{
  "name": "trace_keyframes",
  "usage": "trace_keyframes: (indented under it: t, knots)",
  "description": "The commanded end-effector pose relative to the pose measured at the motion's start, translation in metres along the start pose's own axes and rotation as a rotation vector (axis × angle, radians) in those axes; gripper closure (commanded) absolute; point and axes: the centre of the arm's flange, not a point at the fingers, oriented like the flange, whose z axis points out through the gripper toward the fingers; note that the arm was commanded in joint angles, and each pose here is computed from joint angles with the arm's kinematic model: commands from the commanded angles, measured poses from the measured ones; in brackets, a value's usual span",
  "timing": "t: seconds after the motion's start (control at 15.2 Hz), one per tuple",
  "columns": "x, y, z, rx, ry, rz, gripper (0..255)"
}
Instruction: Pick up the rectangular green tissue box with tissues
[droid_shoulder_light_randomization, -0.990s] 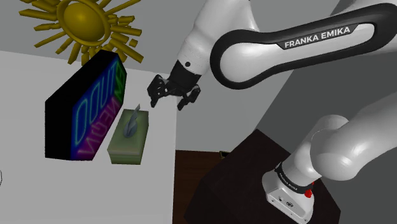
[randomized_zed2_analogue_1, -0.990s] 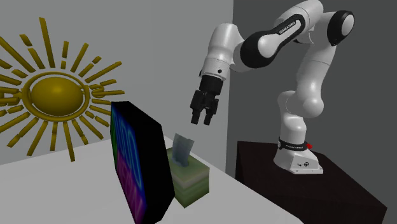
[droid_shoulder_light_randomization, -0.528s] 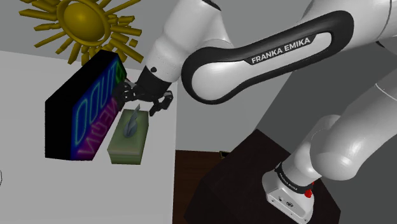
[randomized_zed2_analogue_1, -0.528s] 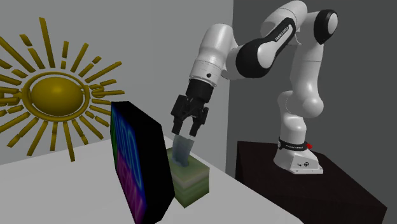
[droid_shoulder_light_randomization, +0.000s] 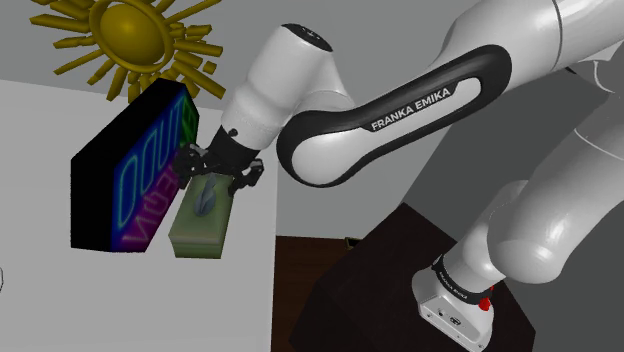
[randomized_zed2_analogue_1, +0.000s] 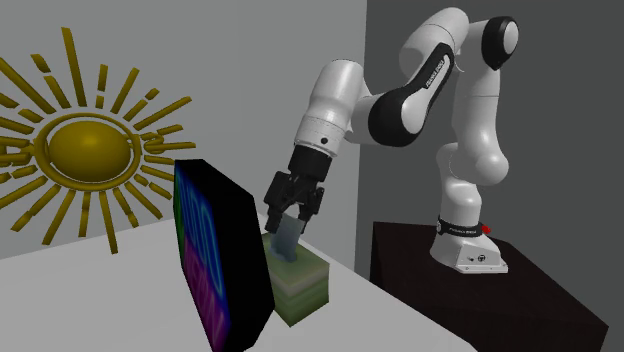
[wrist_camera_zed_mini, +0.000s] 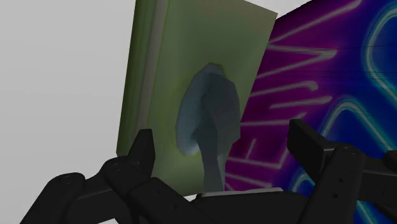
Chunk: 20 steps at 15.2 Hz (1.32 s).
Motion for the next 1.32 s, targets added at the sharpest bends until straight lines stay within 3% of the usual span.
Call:
trace_keyframes:
  t: [0.0,0.07,0.13,0.73,1.25]
  knots:
    - [-0.001,0.001,0.004,0.000,0.000,0.000,0]
    - [-0.001,0.001,0.004,0.000,0.000,0.000,0]
    - [-0.001,0.001,0.004,0.000,0.000,0.000,255]
    - [0.000,0.001,0.004,0.000,0.000,0.000,255]
    - [0.005,-0.016,-0.034,0.000,0.000,0.000,255]
